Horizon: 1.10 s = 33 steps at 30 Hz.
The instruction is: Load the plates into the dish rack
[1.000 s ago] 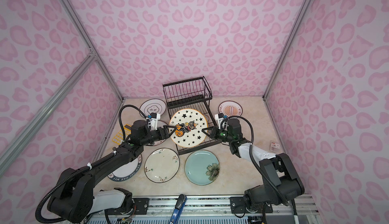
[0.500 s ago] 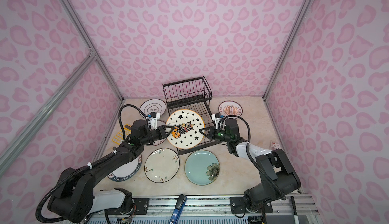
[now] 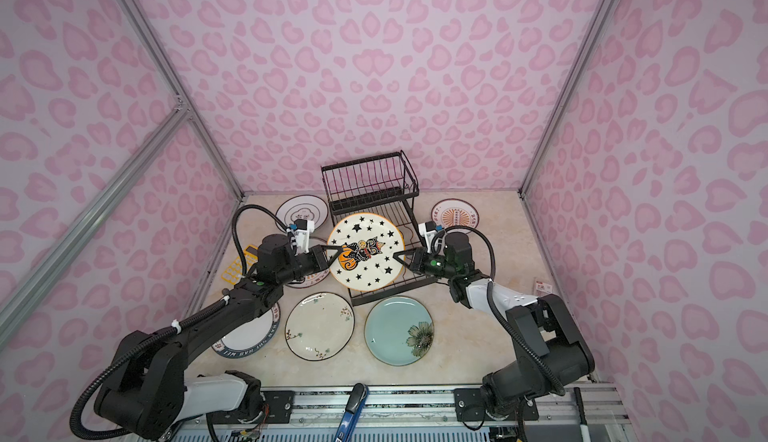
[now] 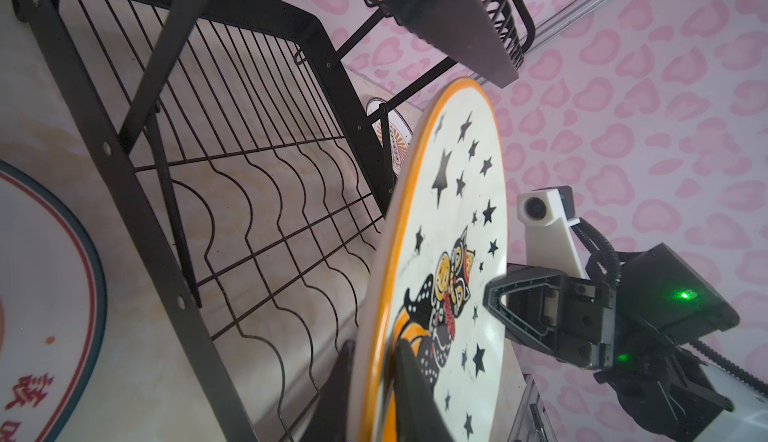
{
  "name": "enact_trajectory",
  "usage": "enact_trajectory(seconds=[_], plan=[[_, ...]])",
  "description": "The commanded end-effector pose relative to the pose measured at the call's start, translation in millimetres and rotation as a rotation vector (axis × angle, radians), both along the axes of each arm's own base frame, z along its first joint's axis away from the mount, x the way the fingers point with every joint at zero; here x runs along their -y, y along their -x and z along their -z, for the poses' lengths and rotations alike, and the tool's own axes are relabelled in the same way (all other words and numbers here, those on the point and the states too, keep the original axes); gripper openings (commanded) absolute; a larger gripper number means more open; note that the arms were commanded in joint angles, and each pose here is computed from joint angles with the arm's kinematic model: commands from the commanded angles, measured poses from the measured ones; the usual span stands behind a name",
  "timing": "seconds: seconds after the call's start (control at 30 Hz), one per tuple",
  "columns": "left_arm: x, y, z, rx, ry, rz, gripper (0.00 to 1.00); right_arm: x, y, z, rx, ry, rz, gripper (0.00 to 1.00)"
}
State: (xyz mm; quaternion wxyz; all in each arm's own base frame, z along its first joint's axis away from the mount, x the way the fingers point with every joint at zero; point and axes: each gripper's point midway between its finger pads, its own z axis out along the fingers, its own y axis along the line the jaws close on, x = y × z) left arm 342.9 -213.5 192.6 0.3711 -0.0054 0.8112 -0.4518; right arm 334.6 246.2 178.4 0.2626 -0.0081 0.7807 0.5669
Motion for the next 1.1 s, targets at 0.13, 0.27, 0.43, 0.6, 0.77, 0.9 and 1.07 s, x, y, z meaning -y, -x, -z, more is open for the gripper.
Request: enact_trajectory(seconds=[0.13,0.27,0.43,0.6,0.77,0.9,1.07], plan=[[6.3,-0.3,-13.2,0.064,0.008,0.04,0.02,-6.4,-0.5,-26.0,0.104,-0.043,-0.031,0.01],[6.0,1.3,-18.3,0.084,0.031,0.037,0.02,-6.3,0.0,-27.0,0.1,-0.053,-0.029,0.1],[-0.1,3.9,-21.7,0.111,0.041,0.002,0.02,-6.8,-0.2,-27.8,0.098,-0.069,-0.024,0.16],[-6.1,6.2,-26.2,0.129,0.075,-0.04,0.02,-12.4,0.6,-30.0,0.094,-0.101,-0.029,0.19],[-7.5,8.4,-27.4,0.139,0.094,-0.056,0.02,-20.3,1.4,-32.7,0.098,-0.126,-0.041,0.23],[-6.8,9.5,-26.3,0.137,0.091,-0.053,0.02,-28.3,3.4,-33.9,0.098,-0.138,-0.057,0.23],[-6.5,10.9,-27.9,0.141,0.088,-0.048,0.02,-33.7,4.7,-33.1,0.097,-0.14,-0.067,0.27]])
